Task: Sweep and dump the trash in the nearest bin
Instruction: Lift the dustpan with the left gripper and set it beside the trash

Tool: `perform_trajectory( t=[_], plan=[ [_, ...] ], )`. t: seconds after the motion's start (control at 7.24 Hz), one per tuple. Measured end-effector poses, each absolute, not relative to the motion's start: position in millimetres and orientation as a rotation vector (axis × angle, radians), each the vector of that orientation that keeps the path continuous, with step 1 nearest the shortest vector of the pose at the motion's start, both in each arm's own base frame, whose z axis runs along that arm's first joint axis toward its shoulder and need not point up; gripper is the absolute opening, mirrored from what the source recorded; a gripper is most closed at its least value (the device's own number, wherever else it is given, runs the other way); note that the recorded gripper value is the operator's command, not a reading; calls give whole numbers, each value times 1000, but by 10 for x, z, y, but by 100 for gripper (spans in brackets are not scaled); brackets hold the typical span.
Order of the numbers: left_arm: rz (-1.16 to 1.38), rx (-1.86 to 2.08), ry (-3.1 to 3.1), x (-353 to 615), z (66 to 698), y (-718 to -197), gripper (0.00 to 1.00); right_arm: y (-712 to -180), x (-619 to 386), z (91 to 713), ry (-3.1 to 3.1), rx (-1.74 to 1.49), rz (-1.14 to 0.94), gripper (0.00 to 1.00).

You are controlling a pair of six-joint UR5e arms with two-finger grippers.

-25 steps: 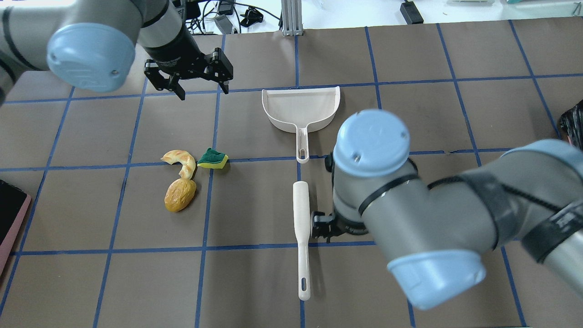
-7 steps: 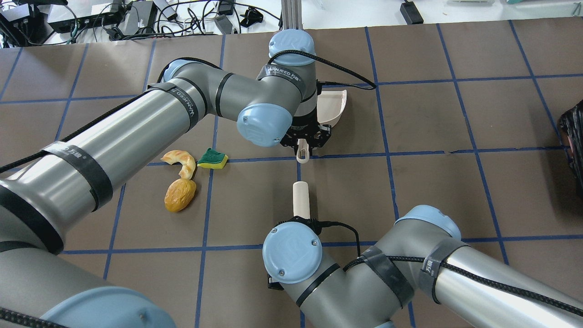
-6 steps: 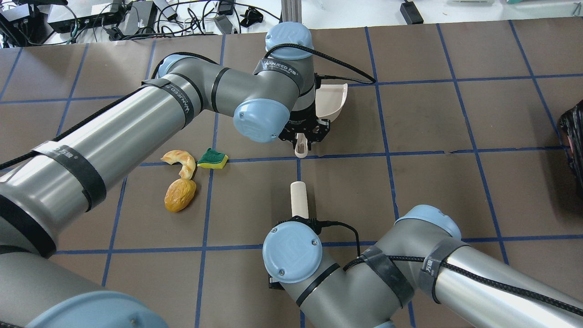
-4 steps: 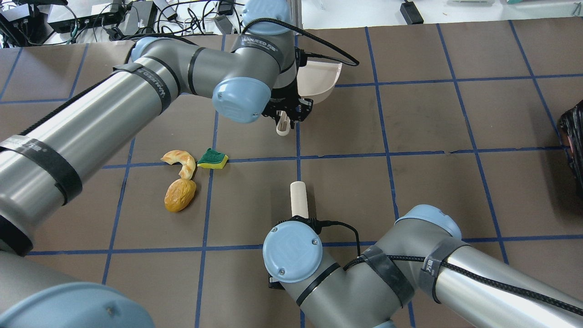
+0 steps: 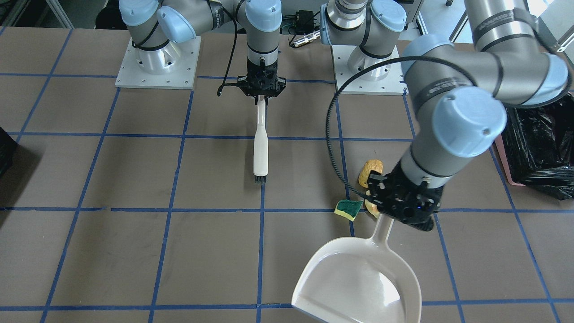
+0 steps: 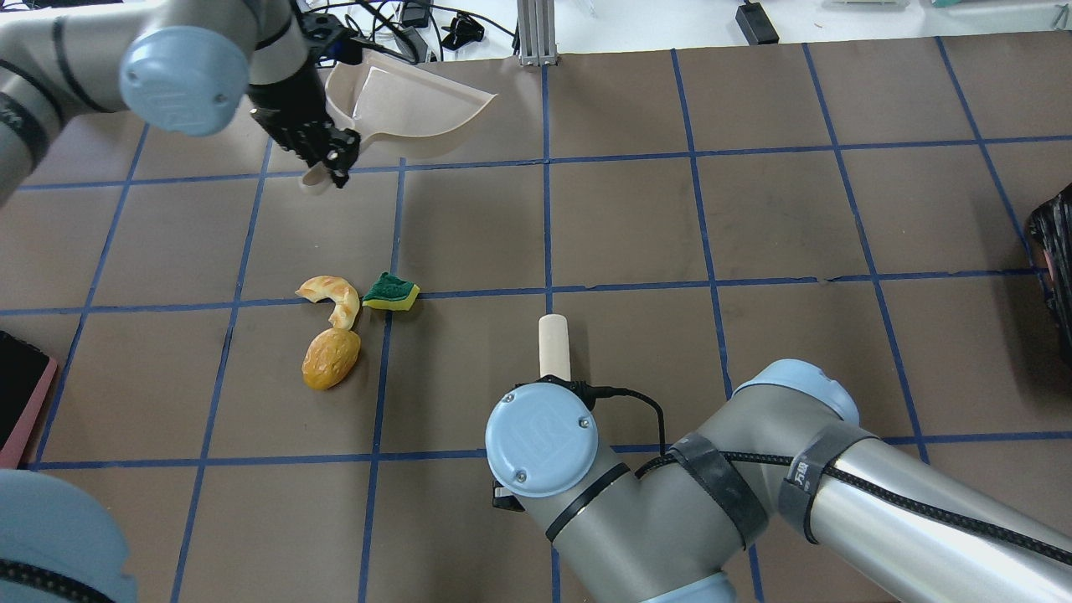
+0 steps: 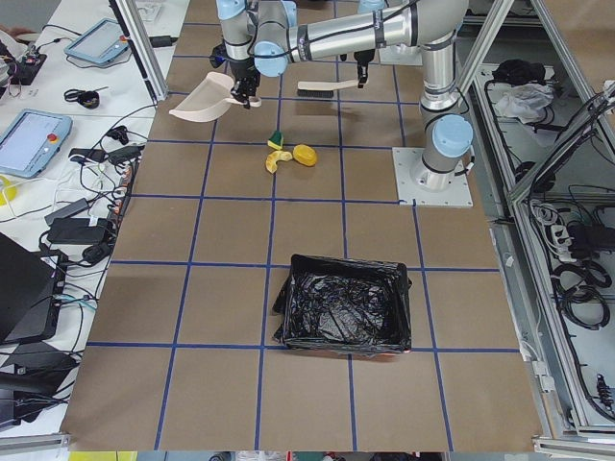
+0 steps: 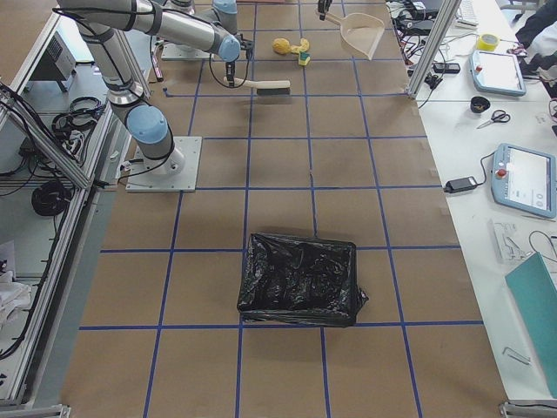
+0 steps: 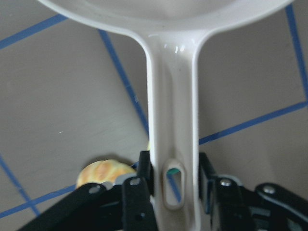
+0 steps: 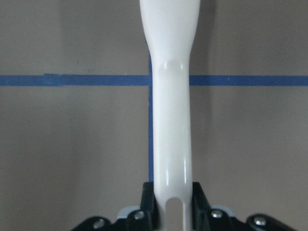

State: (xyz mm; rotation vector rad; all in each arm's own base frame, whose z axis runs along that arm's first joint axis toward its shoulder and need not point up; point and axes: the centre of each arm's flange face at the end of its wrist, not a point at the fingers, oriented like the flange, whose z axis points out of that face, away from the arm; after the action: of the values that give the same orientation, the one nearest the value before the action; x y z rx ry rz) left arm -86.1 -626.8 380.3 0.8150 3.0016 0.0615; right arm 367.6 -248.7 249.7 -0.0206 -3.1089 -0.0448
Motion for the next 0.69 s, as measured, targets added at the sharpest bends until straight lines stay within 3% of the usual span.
perform_trajectory(
  t=[0.69],
  plan=[
    [304, 1657, 2645, 1658, 3667, -5734, 0, -2969, 4096, 2871, -3133, -304, -23, 0]
  ],
)
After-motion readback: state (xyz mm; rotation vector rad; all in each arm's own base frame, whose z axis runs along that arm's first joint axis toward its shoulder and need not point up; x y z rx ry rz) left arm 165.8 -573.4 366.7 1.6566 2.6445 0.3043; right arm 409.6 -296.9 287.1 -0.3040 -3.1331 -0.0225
